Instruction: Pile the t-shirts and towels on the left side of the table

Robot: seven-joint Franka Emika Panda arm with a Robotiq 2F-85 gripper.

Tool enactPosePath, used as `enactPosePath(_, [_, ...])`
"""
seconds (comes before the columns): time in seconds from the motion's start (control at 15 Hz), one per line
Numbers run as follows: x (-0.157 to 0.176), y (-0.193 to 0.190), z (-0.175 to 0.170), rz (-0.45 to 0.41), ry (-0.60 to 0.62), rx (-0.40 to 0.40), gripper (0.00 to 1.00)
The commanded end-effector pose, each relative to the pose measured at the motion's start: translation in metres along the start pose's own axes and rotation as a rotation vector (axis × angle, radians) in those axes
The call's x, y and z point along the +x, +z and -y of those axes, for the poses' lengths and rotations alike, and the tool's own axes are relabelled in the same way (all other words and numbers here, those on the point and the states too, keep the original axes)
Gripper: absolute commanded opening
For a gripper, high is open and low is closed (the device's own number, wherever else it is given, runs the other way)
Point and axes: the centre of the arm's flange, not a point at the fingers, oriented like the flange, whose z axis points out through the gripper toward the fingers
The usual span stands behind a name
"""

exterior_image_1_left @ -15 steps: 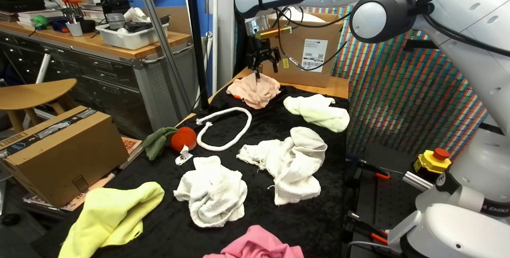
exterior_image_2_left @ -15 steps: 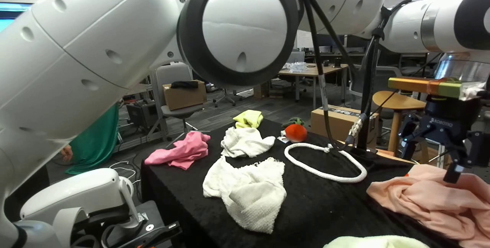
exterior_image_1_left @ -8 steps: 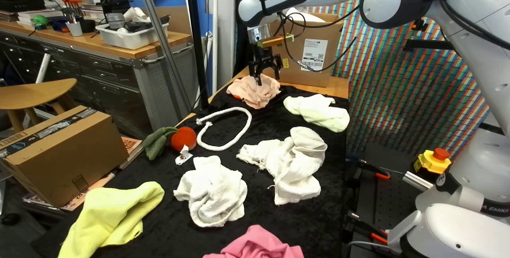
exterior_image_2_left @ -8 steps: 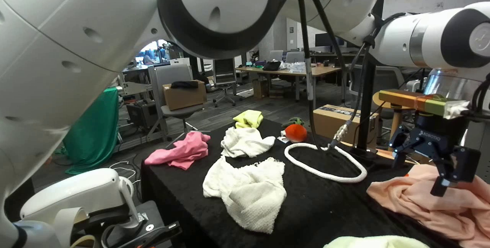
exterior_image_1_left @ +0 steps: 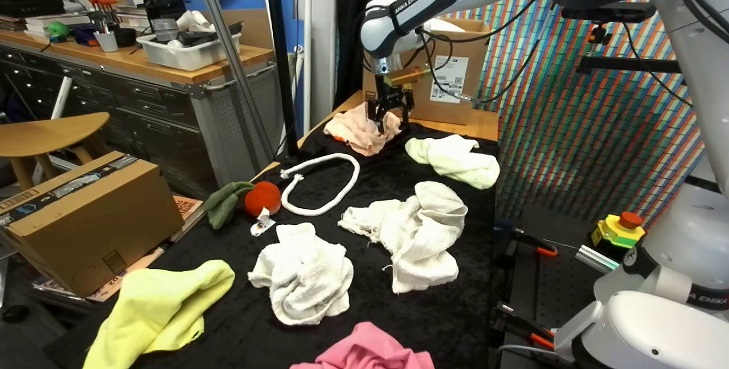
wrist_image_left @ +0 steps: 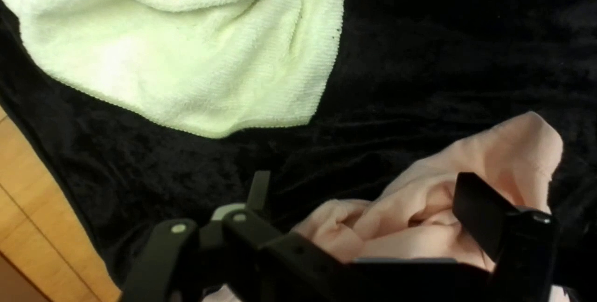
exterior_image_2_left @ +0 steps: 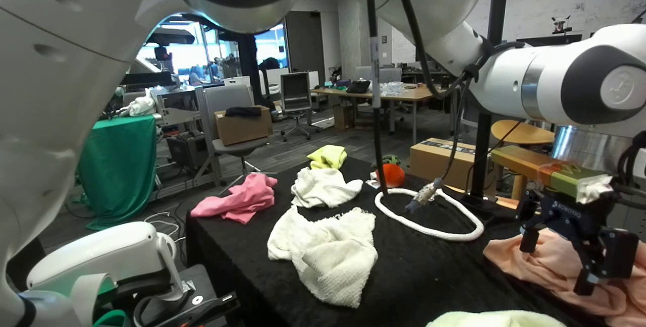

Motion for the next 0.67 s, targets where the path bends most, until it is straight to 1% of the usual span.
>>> enactPosePath(0.0, [-0.04, 0.011, -0.003, -0.08, -0.017, 0.014, 1.0])
enactPosePath(0.33, [-0.039, 0.016, 0.007, -0.142, -0.009, 0.037, 1.0])
enactPosePath(0.6, [-0.031, 0.004, 0.007, -0.2, 0.006, 0.054, 1.0])
